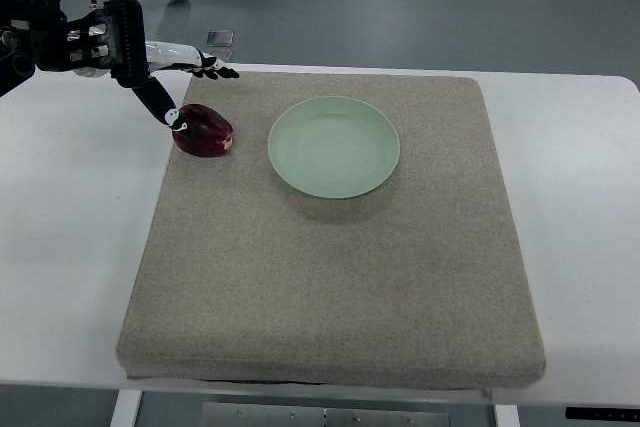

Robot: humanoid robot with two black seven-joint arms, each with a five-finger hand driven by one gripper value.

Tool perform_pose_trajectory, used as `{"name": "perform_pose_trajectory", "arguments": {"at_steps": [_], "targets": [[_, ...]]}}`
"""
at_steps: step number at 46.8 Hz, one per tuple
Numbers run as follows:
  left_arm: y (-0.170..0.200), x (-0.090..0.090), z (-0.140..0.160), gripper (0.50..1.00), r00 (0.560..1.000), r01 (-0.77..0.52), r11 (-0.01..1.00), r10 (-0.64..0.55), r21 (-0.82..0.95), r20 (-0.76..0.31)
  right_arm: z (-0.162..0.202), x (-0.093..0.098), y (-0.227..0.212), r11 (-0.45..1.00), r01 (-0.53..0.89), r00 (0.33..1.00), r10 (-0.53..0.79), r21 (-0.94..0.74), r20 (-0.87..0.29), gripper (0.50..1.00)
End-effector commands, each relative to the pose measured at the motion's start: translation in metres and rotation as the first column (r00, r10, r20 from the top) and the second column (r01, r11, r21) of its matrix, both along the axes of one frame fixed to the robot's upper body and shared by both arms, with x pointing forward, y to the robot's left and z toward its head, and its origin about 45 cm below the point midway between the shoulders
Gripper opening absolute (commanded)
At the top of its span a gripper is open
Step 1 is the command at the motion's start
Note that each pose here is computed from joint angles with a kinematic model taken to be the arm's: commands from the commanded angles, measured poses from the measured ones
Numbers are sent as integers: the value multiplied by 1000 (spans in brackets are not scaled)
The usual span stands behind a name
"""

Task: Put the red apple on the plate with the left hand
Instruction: 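Lower the left hand onto the red apple and close fingers around it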

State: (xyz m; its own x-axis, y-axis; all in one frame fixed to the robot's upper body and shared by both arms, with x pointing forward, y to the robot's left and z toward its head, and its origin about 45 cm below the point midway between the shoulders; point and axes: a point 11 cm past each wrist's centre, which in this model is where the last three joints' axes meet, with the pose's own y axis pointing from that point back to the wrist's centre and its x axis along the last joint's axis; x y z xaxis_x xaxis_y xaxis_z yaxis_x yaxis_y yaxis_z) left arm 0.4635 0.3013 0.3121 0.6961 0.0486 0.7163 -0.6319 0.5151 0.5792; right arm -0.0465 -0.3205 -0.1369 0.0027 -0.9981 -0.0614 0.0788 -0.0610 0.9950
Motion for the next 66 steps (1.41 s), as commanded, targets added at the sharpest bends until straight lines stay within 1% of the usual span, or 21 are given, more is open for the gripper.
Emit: {"name": "perform_pose_trajectory", "arguments": {"at_steps": [1, 9, 13, 18, 23, 26, 31, 42, 46, 54, 66], "targets": [[-3, -2, -2, 977, 1000, 27, 999, -27, 42, 7, 0, 0, 0, 1000, -1, 1000, 1, 0, 0, 932], [-2, -3, -11, 971, 999, 43, 995, -43, 94, 5, 0, 0, 0, 1000, 0, 1000, 0, 0, 0, 932], [-1, -2, -13, 956, 999, 48, 990, -51, 130, 18, 0, 0, 0, 1000, 0, 1000, 0, 0, 0, 932], [-4, 0, -16, 956, 997, 55, 987, -62, 149, 44, 0, 0, 0, 1000, 0, 1000, 0, 0, 0, 932], [-10, -2, -32, 956, 996, 65, 987, -72, 146, 43, 0, 0, 0, 1000, 0, 1000, 0, 0, 0, 932], [-9, -2, -35, 958, 996, 63, 987, -71, 149, 55, 0, 0, 0, 1000, 0, 1000, 0, 0, 0, 932], [-8, -4, -42, 956, 996, 65, 984, -74, 166, 43, 0, 0, 0, 1000, 0, 1000, 0, 0, 0, 932], [-9, 0, -45, 956, 995, 56, 984, -70, 171, 77, 0, 0, 0, 1000, 0, 1000, 0, 0, 0, 930], [-8, 0, -45, 947, 994, 52, 984, -67, 172, 81, 0, 0, 0, 1000, 0, 1000, 0, 0, 0, 930], [-7, 0, -47, 902, 995, 54, 982, -68, 180, 75, 0, 0, 0, 1000, 0, 1000, 0, 0, 0, 930], [-6, -2, -51, 902, 996, 57, 980, -70, 189, 64, 0, 0, 0, 1000, 0, 1000, 0, 0, 0, 930]]}}
